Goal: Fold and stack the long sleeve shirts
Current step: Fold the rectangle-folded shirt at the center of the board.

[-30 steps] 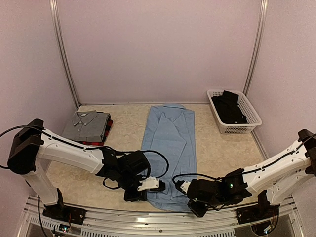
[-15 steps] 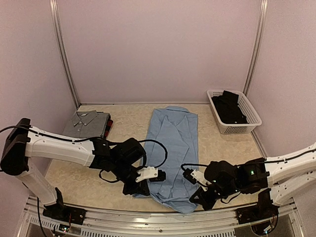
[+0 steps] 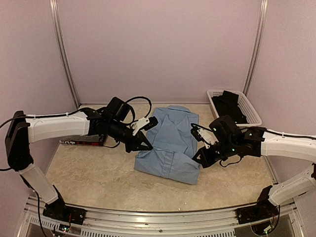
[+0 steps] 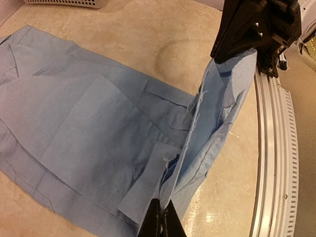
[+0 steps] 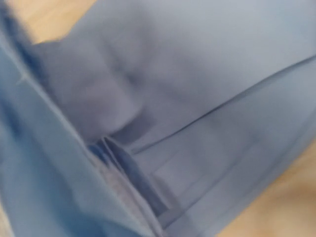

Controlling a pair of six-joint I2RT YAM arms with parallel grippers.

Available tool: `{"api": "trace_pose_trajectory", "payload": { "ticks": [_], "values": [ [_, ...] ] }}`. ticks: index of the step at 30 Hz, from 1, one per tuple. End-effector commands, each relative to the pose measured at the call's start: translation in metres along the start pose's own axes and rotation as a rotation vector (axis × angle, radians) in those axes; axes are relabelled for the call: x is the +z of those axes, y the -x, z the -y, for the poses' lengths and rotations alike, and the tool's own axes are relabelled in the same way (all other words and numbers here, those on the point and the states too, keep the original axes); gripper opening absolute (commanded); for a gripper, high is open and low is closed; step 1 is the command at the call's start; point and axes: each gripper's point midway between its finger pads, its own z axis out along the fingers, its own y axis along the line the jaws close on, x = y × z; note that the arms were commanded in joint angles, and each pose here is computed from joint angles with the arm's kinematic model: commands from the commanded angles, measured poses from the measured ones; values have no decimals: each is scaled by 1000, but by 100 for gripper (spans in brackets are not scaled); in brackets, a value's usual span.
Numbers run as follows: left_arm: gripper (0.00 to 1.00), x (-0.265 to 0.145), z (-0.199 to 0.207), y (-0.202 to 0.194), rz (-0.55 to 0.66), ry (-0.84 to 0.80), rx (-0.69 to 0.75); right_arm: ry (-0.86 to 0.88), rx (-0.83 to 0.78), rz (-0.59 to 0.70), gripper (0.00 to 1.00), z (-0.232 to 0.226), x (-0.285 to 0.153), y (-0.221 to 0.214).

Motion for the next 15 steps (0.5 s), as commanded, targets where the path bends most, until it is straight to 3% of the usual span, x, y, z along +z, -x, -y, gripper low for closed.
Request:
{"api": "trace_pose_trajectory", "payload": {
  "ticks": [1,15],
  "values": [
    [0,11,-40,15,1,32,-18,-92,-14,-47,0,44,9,15],
    [0,48,-147,11,-21,138,-161,-145,32,-60,0,120,51,68]
  ]
}}
